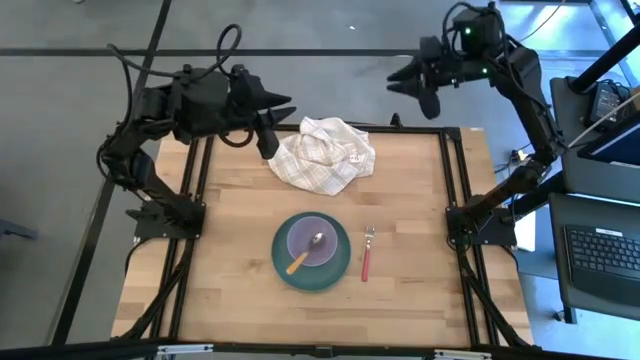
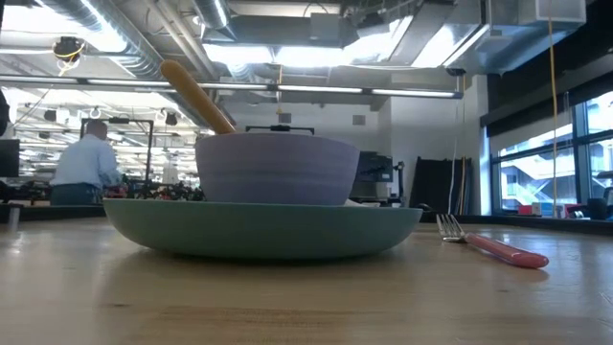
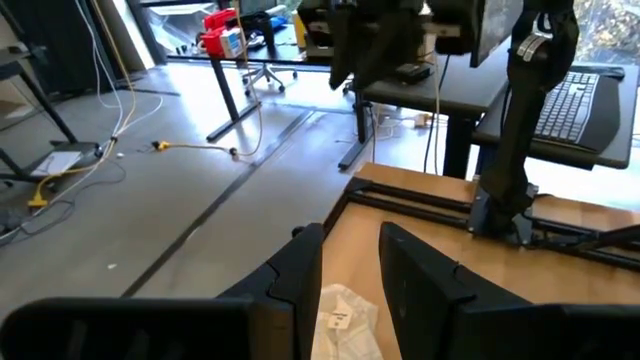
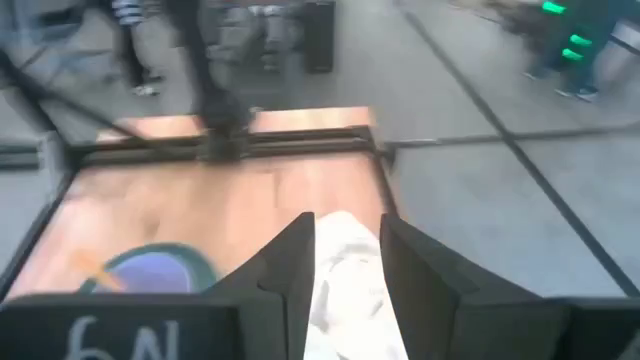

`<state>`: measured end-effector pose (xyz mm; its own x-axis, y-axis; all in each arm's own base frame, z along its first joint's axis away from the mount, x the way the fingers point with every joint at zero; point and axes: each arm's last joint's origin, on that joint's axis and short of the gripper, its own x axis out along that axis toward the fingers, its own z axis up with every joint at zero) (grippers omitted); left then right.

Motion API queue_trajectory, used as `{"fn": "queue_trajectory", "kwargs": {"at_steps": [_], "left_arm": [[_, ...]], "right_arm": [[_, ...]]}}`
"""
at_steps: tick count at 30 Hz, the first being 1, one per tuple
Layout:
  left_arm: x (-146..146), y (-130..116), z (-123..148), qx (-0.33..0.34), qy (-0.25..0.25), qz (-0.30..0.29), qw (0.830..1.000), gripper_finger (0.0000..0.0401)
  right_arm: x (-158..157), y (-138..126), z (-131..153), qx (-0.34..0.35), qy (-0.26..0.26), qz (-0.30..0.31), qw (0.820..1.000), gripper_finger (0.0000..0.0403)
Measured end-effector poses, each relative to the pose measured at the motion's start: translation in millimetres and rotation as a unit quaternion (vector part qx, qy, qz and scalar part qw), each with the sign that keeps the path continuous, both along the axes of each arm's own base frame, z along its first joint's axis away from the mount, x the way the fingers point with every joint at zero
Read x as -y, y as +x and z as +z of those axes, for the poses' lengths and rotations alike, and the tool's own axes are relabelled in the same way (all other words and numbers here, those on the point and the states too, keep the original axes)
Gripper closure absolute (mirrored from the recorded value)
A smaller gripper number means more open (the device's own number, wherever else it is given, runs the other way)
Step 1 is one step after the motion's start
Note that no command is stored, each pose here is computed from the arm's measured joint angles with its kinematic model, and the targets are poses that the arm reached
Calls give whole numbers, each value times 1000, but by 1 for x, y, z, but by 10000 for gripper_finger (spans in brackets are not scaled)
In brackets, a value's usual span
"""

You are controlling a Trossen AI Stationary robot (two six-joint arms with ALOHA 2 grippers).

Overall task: Set table place
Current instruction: Return to Home Position

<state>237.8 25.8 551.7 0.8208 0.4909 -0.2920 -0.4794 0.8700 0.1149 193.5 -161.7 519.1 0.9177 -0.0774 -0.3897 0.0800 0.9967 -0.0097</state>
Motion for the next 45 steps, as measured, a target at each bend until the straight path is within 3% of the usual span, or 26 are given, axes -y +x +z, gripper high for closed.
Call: {"fn": "queue_trajectory", "kwargs": {"at_steps": [3, 5, 10, 16, 25, 33, 38, 43, 45], "left_arm": [[0, 0, 0, -1, 0, 0, 1000, 305], [0, 0, 0, -1, 0, 0, 1000, 305], [-4, -6, 3, 10, 6, 36, 999, 305], [-4, -21, 9, 28, 2, 59, 998, 305], [10, -54, 24, 97, -34, 38, 994, 305], [27, -72, 35, 128, -21, -25, 991, 305], [39, -87, 39, 131, -24, -120, 984, 305], [50, -96, 41, 115, 24, -251, 961, 305], [52, -99, 43, 122, 42, -278, 952, 305]], "right_arm": [[-6, 1, 6, 31, 26, 29, 999, 286], [-11, 3, 11, 49, 53, 13, 997, 286], [-22, 4, 13, 23, 44, -170, 984, 286], [-61, 14, 14, 11, 71, -128, 989, 286], [-116, -14, 37, 73, 17, -184, 980, 286], [-137, -5, 32, 52, -40, -244, 968, 286], [-146, -7, 34, 61, -37, -241, 968, 286], [-153, -6, 33, 60, -36, -223, 972, 286], [-155, -6, 33, 61, -36, -218, 973, 286]]}}
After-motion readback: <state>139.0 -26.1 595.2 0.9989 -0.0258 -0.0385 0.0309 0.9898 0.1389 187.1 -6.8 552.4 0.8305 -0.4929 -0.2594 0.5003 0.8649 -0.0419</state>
